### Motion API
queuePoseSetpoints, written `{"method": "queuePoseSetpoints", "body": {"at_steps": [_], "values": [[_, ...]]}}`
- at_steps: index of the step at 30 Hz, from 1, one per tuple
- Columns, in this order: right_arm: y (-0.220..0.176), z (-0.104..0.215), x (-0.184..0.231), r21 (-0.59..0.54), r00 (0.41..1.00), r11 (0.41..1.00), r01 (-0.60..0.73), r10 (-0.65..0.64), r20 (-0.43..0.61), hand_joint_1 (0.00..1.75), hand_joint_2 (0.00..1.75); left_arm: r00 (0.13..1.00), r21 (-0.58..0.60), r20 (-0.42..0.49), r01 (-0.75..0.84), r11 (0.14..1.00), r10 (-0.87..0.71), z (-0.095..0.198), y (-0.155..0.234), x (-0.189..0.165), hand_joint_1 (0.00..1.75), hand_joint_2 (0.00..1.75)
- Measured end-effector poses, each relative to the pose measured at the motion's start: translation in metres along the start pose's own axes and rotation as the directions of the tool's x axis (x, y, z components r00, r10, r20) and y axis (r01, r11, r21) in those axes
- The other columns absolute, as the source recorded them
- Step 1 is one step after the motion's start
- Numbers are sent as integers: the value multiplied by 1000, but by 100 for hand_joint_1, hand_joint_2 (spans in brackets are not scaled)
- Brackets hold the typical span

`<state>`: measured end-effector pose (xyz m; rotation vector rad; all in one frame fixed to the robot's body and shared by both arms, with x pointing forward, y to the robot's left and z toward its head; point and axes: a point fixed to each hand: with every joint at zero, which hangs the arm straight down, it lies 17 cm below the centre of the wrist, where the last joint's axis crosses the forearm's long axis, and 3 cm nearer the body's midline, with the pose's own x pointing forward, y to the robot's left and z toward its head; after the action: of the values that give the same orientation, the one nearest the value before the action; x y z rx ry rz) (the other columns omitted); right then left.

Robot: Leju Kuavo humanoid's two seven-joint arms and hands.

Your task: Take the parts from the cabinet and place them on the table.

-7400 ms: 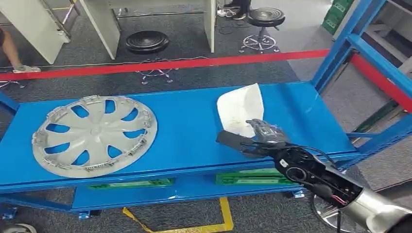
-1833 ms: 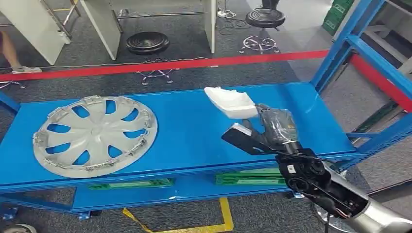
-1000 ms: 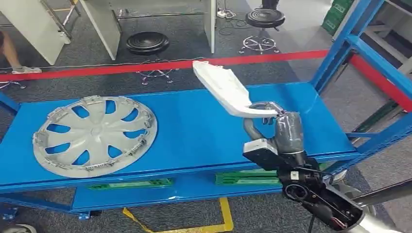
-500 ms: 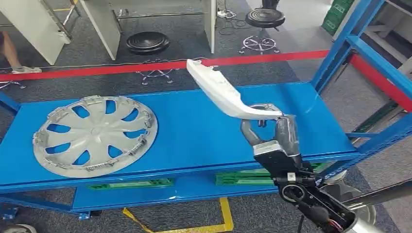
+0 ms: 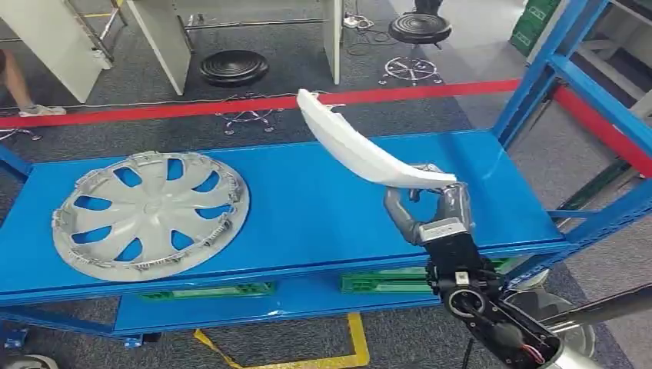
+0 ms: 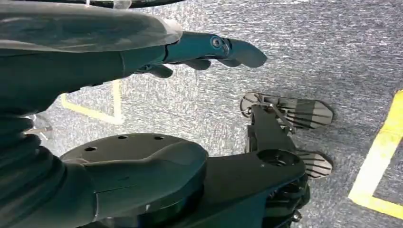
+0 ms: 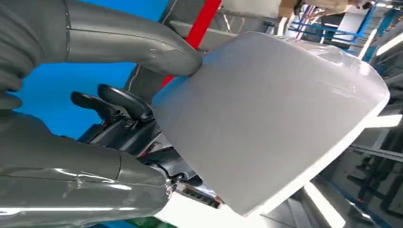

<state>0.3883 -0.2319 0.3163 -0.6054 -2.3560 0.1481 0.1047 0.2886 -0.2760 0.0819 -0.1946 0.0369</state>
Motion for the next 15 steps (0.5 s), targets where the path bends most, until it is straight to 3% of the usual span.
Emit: {"method": "queuePoseSetpoints", "body": {"at_steps": [8,11,15], "values": [[13,6,-5,34,964,965,261,-259,-60,175,175,1000,-1,-7,1,1000,-1,0,0,-1,0,175],[22,9,0,60,922,921,385,-380,-74,175,175,1000,-1,-8,1,1000,-1,0,0,-1,0,175],[38,13,11,109,816,809,578,-568,-111,175,175,1000,-1,-11,-5,1000,5,0,0,-2,0,175]]}}
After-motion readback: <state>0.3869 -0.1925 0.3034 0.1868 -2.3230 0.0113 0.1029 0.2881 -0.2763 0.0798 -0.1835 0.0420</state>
